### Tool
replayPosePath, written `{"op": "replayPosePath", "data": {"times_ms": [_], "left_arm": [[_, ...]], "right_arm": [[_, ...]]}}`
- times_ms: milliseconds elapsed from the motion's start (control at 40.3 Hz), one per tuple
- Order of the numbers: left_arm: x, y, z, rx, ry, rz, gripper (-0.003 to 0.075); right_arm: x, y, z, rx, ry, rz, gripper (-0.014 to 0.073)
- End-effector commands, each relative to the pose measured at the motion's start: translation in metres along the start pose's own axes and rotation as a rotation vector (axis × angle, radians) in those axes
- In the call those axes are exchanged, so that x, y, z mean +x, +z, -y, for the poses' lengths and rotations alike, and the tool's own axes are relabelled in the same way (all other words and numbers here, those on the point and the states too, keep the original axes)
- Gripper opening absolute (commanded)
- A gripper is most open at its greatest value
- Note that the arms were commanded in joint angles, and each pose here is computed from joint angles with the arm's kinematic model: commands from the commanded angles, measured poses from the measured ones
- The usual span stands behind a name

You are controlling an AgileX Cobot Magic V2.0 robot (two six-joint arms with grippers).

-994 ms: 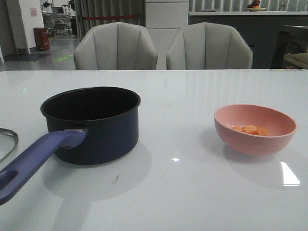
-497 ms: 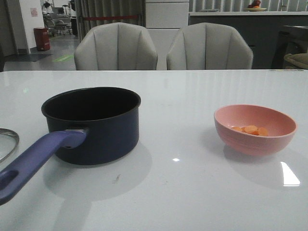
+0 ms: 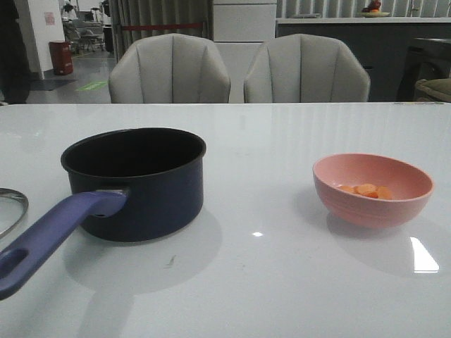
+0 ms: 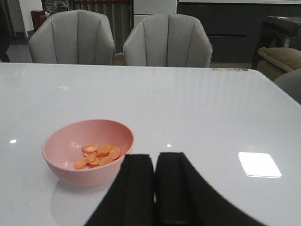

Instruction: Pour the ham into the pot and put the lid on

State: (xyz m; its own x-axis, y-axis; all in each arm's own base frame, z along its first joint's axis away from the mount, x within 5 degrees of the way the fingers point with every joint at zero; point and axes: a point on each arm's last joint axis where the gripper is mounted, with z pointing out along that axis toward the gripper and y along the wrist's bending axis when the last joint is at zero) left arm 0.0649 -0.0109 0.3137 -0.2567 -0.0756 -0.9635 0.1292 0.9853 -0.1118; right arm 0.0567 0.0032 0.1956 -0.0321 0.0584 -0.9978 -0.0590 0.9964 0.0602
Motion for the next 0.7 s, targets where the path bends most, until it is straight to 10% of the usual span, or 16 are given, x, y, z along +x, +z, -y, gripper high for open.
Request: {"op": "replayPosePath", "data": {"times_ms": [0, 671], "left_arm": [[-0.003, -0.008, 0.001, 0.031, 0.023, 0.132, 0.0637], [0.02, -0.027, -0.001, 0.076, 0.045, 0.321, 0.0637]], "right_arm": [[-0.01, -0.002, -0.001, -0.009, -0.02, 0.106, 0.0149], [-0.016, -0.003, -0.002, -0.02, -0.021, 0.176, 0.0149]]}}
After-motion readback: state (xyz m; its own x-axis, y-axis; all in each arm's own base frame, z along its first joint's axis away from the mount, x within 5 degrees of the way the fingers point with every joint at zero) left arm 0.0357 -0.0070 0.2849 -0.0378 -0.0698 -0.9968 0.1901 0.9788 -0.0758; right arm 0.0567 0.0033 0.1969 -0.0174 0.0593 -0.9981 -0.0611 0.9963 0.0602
